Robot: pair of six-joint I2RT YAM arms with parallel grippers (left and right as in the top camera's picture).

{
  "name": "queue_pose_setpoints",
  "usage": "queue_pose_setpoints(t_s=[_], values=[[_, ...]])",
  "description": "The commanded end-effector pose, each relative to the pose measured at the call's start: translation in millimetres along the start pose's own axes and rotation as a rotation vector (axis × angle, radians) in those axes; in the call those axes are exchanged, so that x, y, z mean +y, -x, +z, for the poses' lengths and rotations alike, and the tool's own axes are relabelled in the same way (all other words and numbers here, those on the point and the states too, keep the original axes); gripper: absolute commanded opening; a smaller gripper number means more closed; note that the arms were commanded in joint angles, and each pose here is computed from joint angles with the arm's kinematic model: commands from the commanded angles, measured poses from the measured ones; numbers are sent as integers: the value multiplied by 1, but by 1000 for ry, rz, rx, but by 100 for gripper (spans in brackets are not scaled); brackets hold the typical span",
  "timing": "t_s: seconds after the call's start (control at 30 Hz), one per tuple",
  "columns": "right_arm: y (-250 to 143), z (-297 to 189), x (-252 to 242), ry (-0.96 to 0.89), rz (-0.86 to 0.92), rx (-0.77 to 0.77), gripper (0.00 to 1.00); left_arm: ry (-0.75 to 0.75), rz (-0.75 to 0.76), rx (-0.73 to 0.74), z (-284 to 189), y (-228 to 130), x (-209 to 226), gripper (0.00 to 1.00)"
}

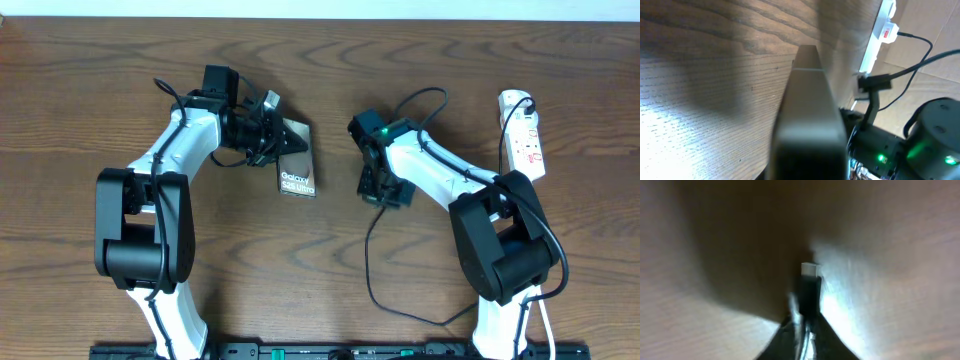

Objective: Plug charger to phone and switch on socket

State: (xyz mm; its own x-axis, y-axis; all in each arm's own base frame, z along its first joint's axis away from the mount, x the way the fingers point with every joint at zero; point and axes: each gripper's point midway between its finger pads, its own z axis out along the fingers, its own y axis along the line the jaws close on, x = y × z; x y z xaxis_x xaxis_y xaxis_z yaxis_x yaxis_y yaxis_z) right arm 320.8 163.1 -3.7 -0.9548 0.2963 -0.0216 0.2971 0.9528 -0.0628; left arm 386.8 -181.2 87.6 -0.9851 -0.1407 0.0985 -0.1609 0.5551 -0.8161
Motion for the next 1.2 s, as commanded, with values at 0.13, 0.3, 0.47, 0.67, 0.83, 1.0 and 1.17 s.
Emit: queue_pose_setpoints(t_s=[0.13,0.3,0.47,0.67,0.83,1.0,1.17], values=[[40,14,-7,25,-52,-107,1,-59,58,-9,-11,2,-25,7],[42,15,-8,51,-154,-88,20,-59,58,-9,-11,2,-25,7],[38,15,-10,40,-176,-74,78,-59,59,-10,-11,2,-25,7],[37,15,-11,36,-177,-69,99,-59,52,-19,-14,5,-23,7],[37,15,-11,37,-176,-69,99,-71,28,-40,-15,12,-26,7],[37,15,-10,37,-177,-69,99,-168,-14,-50,-18,21,-47,7],[37,15,-10,37,-177,-69,99,-205,-187,-40,-21,25,-54,7]])
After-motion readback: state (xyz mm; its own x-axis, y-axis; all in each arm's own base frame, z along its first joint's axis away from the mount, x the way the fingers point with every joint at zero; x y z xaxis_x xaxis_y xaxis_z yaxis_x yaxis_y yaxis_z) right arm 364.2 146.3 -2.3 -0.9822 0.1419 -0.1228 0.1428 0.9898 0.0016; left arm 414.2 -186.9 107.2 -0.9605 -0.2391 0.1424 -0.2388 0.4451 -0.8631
